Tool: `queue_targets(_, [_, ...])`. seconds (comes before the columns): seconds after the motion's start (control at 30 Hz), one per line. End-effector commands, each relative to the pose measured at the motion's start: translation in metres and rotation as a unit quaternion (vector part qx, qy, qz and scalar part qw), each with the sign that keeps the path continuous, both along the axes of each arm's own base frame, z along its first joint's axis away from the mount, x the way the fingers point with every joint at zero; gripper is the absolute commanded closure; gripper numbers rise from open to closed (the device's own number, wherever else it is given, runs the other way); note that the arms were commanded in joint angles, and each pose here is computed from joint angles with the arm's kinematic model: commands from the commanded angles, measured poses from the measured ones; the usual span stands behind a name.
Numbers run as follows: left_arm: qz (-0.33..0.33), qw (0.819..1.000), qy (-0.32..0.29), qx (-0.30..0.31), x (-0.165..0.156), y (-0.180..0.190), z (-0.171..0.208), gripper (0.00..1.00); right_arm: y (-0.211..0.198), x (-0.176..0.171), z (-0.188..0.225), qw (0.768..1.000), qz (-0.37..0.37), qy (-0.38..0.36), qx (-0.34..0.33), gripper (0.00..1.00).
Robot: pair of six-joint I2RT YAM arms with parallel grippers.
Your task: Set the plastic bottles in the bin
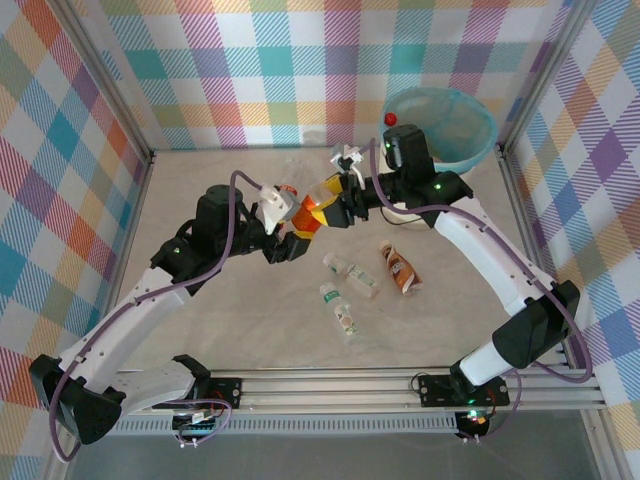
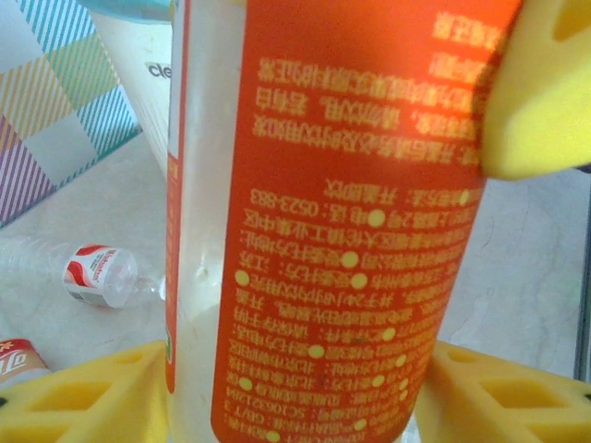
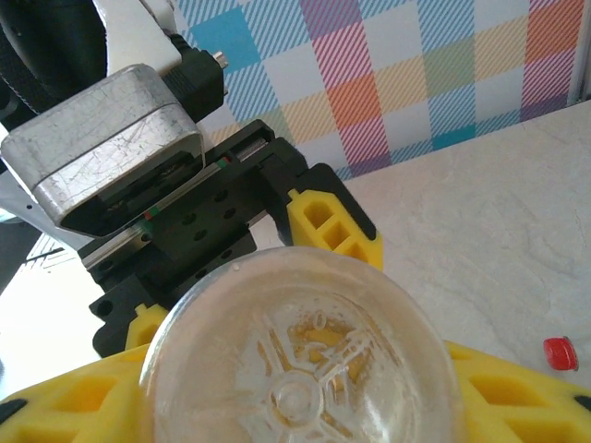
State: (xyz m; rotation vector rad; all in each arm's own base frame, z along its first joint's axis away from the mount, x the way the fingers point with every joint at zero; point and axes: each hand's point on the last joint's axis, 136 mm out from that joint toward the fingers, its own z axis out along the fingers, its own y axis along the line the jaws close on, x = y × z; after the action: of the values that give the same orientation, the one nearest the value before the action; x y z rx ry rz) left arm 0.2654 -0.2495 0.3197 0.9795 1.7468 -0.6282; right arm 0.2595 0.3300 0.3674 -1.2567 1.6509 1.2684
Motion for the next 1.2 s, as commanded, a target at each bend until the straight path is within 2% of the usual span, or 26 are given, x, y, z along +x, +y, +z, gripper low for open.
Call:
queue_targets(0.0, [0.025, 0.999, -0.042, -0.015, 0.008, 0.007, 0.031, 0.19, 0.001, -0.005, 0.009, 1.000, 0.004, -0.008, -0.002, 0.59])
queue_targets(0.07, [0.062, 0.997, -0.052, -0.015, 0.018, 0.015, 0.037, 0.07, -0.001, 0.000, 0.013, 1.000, -0.013, -0.005, -0.008, 0.60])
queue_targets(0.13, [0.090, 0.994, -0.063, -0.014, 0.024, 0.022, 0.040, 0.01, -0.007, 0.008, 0.022, 0.999, -0.037, 0.002, -0.013, 0.61])
queue_targets(0.37, [0.129, 0.989, -0.076, -0.005, 0.030, 0.035, 0.043, 0.00, -0.059, 0.052, 0.058, 0.982, -0.183, -0.018, -0.035, 0.63])
queue_targets(0.43, [0.131, 0.989, -0.073, -0.003, 0.031, 0.036, 0.041, 0.00, -0.085, 0.074, 0.066, 0.961, -0.265, -0.048, -0.064, 0.63])
queue_targets(0.5, [0.131, 0.989, -0.069, -0.001, 0.031, 0.036, 0.037, 0.00, -0.116, 0.099, 0.070, 0.929, -0.350, -0.066, -0.098, 0.63])
queue_targets(0.6, [0.129, 0.990, -0.060, 0.001, 0.032, 0.034, 0.033, 0.00, -0.171, 0.134, 0.070, 0.864, -0.474, -0.074, -0.151, 0.63])
queue_targets(0.73, [0.123, 0.991, -0.055, 0.002, 0.031, 0.032, 0.031, 0.00, -0.225, 0.158, 0.073, 0.793, -0.577, -0.078, -0.180, 0.64])
queue_targets(0.87, [0.125, 0.991, -0.056, 0.005, 0.031, 0.033, 0.030, 0.00, -0.254, 0.170, 0.068, 0.753, -0.625, -0.084, -0.189, 0.64])
queue_targets(1.0, [0.126, 0.991, -0.053, 0.009, 0.031, 0.033, 0.027, 0.00, -0.276, 0.183, 0.042, 0.718, -0.653, -0.080, -0.228, 0.64])
queue_targets(1.17, [0.127, 0.991, -0.046, 0.012, 0.032, 0.033, 0.020, 0.00, -0.287, 0.195, -0.007, 0.702, -0.655, -0.048, -0.276, 0.58])
